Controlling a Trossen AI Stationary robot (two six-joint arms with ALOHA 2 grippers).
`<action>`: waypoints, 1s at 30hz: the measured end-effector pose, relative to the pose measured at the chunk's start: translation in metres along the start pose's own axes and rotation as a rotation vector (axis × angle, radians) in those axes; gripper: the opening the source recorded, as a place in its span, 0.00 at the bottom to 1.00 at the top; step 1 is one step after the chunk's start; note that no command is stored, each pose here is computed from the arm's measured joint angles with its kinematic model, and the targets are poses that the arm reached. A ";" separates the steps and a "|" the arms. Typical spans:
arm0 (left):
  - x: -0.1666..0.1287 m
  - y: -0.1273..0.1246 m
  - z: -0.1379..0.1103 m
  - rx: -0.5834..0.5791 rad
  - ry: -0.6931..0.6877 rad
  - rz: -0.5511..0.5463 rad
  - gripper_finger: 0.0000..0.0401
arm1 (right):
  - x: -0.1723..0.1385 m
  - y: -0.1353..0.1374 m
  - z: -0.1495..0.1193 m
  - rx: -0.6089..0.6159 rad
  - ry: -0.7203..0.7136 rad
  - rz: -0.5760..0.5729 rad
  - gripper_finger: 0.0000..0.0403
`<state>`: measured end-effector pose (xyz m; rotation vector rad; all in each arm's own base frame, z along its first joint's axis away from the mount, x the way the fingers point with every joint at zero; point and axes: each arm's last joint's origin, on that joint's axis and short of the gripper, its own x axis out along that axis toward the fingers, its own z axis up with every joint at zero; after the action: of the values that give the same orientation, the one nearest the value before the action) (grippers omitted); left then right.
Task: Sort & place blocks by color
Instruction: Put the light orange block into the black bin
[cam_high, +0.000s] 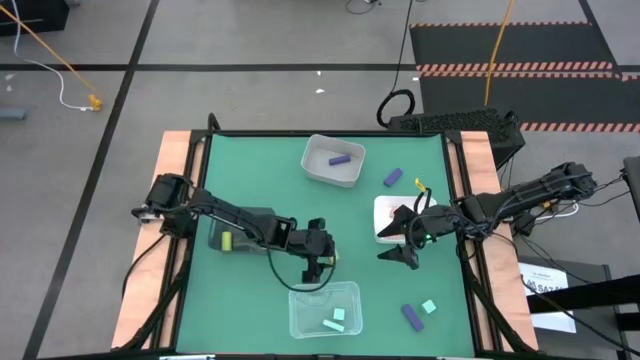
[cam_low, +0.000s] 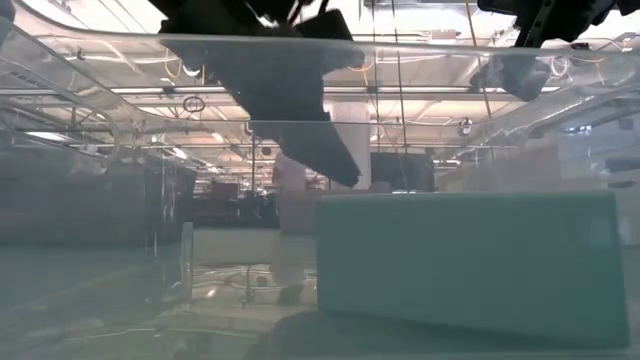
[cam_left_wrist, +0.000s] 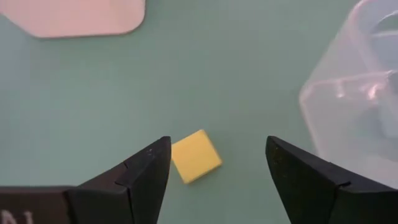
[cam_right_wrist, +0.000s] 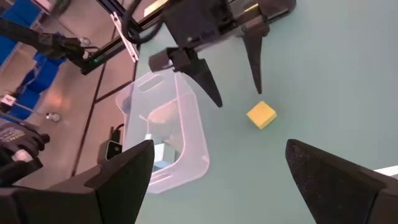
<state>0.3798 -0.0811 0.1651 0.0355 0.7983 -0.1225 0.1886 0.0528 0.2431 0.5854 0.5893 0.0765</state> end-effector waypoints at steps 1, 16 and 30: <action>0.001 0.000 -0.001 0.004 0.009 0.003 0.66 | 0.000 0.000 0.000 -0.008 0.000 -0.002 0.87; 0.034 0.015 -0.019 -0.061 0.045 0.077 0.67 | 0.000 -0.001 -0.001 -0.009 0.013 -0.013 0.87; 0.044 0.021 -0.030 -0.105 0.114 0.087 0.58 | 0.000 -0.003 -0.002 0.019 0.021 -0.022 0.87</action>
<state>0.3914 -0.0621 0.1117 -0.0222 0.9144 0.0038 0.1873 0.0516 0.2406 0.5969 0.6175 0.0560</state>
